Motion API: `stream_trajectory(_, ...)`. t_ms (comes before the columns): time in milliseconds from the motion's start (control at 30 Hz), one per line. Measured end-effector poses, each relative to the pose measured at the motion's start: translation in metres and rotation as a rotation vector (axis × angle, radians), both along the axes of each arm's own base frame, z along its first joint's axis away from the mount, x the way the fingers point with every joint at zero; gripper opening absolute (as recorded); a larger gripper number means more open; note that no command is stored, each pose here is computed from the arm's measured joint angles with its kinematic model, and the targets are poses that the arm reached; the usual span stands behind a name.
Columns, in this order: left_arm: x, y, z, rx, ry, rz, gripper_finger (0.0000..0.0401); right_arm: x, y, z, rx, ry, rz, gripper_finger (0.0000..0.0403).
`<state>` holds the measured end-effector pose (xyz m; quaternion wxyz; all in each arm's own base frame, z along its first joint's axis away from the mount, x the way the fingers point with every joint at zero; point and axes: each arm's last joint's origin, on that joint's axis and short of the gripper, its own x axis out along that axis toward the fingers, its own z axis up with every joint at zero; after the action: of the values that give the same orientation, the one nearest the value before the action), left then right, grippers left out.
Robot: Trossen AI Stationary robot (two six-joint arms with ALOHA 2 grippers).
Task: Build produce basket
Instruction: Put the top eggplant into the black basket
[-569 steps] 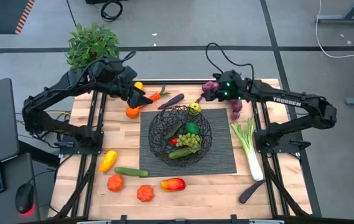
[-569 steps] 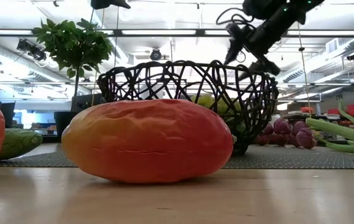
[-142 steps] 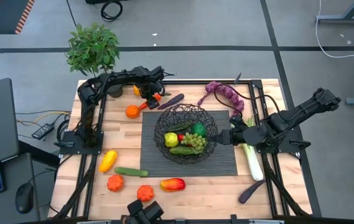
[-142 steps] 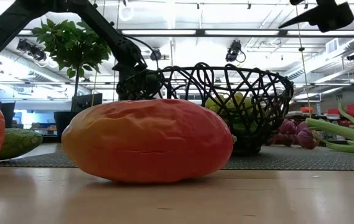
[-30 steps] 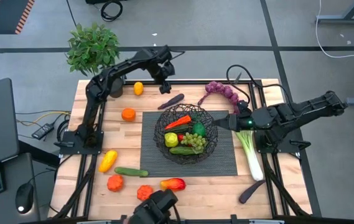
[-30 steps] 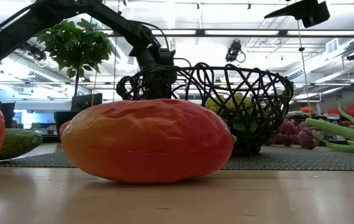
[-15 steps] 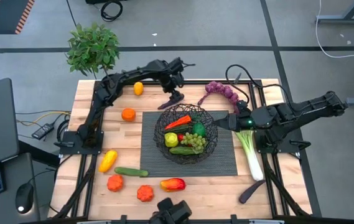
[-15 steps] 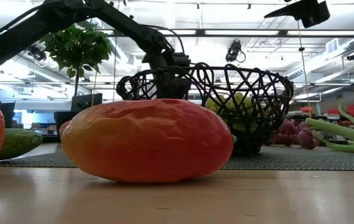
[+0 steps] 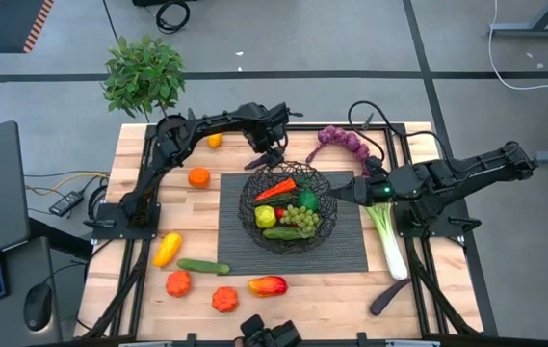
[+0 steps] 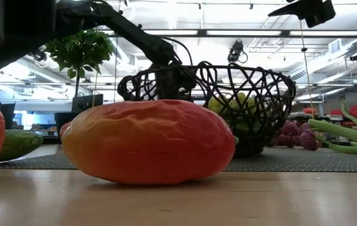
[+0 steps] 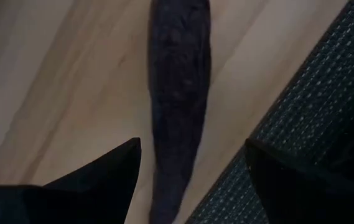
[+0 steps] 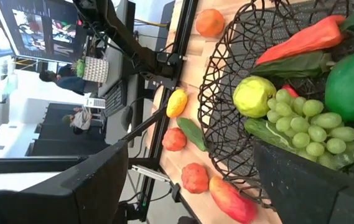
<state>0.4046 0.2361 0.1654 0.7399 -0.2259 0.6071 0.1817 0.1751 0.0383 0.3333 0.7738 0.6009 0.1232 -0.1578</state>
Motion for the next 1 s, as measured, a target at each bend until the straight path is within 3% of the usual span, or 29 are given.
stream_trajectory(433,0.0042,-0.0017,-0.0005,0.028,-0.015,-0.011,0.0274,0.0001,0.0002,0.0001,0.013,-0.002,0.002,0.0348)
stream_trajectory(1000,0.0033,-0.0008,-0.0012,0.026,-0.01,0.0,0.0092,0.0001,0.0003,0.0001,0.01,-0.002,0.004,0.0348)
